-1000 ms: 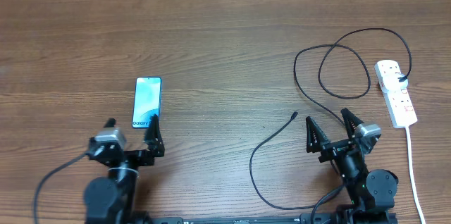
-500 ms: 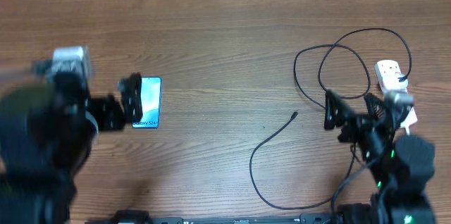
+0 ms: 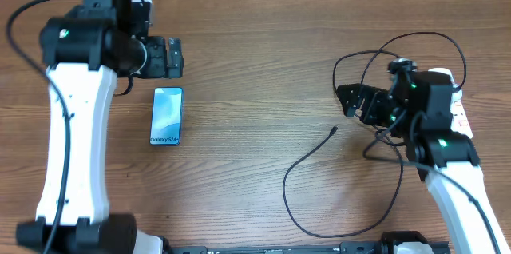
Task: Plug charger to phone and switch on socket
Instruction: 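Move left gripper over the phone and right gripper toward the cable plug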
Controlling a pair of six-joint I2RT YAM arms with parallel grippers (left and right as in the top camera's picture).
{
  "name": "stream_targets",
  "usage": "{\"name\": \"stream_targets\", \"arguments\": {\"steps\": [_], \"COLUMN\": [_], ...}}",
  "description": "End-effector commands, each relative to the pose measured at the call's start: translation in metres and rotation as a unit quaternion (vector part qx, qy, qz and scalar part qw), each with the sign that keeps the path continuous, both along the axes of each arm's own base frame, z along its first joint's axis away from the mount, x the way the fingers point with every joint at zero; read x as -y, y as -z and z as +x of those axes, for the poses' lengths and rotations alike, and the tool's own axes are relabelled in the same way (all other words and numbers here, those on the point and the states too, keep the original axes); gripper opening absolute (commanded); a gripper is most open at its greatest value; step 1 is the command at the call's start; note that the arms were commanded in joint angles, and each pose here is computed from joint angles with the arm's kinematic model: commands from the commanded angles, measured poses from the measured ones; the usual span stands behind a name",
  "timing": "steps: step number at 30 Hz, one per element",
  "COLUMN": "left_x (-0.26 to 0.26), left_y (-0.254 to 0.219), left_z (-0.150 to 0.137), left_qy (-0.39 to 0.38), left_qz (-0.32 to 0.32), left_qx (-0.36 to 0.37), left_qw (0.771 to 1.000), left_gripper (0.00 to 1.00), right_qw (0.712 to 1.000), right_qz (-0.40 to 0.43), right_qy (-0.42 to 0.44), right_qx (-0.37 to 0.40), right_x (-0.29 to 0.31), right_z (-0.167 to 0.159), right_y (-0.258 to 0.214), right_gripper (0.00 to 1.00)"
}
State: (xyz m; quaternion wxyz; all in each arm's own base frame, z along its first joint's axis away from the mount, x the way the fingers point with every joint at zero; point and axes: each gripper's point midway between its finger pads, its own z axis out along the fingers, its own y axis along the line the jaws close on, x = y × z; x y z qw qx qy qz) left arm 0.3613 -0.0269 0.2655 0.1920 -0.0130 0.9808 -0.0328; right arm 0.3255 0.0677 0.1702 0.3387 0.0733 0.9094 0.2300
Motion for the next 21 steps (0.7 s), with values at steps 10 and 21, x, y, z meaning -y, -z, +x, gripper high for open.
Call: {"name": "stream_targets", "arguments": {"steps": [10, 21], "left_x": [-0.001, -0.019], "left_y": [0.126, 0.208], "left_z": [0.006, 0.000], "left_qy": [0.032, 0.025], "left_qz": [0.017, 0.068], "left_qx": [-0.229, -0.327], "left_qw": [0.973, 0.942], "left_gripper": [1.00, 1.00], "right_qw": [0.973, 0.961], "right_qz": [0.128, 0.133], "right_qy": [-0.088, -0.083], "right_qx": [-0.171, -0.226], "right_x": [-0.046, -0.047], "right_z": [-0.015, -0.027], "right_y": [0.072, 0.092], "right_gripper": [1.00, 1.00]}}
